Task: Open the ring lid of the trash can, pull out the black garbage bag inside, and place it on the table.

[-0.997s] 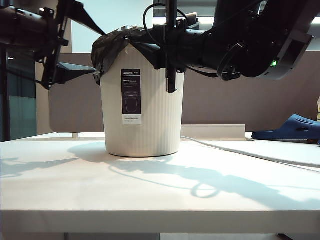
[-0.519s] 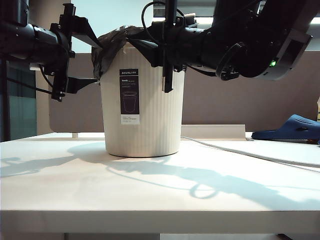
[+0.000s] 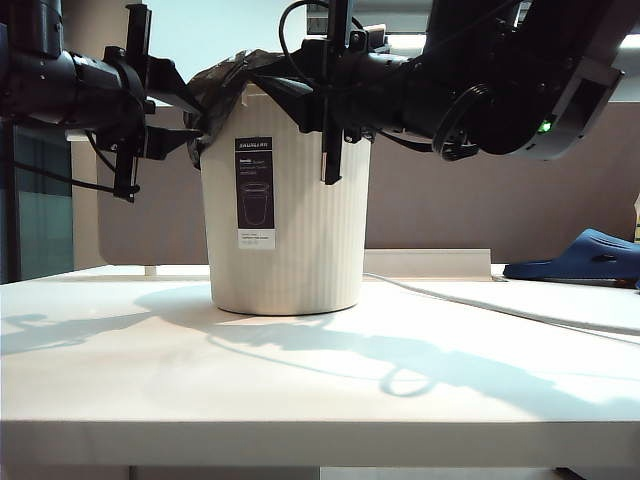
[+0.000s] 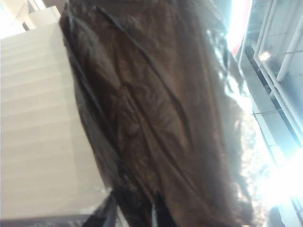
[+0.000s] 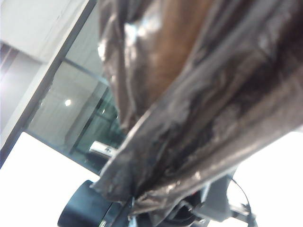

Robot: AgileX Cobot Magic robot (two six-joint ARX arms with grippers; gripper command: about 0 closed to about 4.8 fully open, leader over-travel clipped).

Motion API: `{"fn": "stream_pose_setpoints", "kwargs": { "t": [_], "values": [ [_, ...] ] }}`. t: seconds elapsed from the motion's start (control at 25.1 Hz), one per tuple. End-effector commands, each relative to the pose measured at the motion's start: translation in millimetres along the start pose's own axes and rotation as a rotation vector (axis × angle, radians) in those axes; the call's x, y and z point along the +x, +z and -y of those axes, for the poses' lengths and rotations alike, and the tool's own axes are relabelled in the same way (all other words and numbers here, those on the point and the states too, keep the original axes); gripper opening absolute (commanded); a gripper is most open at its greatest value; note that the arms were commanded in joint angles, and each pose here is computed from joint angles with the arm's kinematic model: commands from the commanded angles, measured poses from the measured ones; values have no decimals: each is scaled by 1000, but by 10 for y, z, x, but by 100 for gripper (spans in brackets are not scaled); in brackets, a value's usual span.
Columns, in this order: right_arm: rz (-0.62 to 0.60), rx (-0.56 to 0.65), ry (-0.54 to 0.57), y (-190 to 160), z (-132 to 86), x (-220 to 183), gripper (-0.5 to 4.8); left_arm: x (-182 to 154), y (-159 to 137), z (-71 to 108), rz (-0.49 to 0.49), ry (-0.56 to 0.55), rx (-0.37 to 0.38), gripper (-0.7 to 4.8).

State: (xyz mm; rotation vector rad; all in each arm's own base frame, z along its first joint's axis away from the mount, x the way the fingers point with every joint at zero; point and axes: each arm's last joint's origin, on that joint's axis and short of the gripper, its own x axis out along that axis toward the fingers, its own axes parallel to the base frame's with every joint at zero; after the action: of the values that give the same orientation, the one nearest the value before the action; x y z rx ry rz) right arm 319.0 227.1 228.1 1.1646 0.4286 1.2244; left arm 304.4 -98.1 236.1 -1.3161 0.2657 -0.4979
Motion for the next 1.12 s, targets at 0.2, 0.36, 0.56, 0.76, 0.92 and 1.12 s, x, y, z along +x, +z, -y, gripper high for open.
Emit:
{"fn": "stream_pose_setpoints", "kwargs": {
  "t": [0.2, 0.36, 0.56, 0.76, 0.92, 1.12],
  "values": [
    [-57, -1, 42, -8, -60, 16, -4, 11, 3, 19, 0, -27, 17, -6],
    [-76, -6, 50, -4, -63, 9, -4, 2, 20, 115, -1, -127, 70, -6],
    [-71, -29, 62, 86, -64, -51, -4, -12, 17, 150, -34, -147, 68, -6],
    [-43, -39, 35, 276, -16, -189, -4, -204, 252, 332, 16, -123, 141, -6],
    [-63, -44, 40, 290, -16, -203, -4, -288, 336, 417, 11, -138, 172, -6],
    [-89, -18, 95, 306, -96, -186, -4, -282, 302, 350, -80, -82, 59, -5]
  ]
}}
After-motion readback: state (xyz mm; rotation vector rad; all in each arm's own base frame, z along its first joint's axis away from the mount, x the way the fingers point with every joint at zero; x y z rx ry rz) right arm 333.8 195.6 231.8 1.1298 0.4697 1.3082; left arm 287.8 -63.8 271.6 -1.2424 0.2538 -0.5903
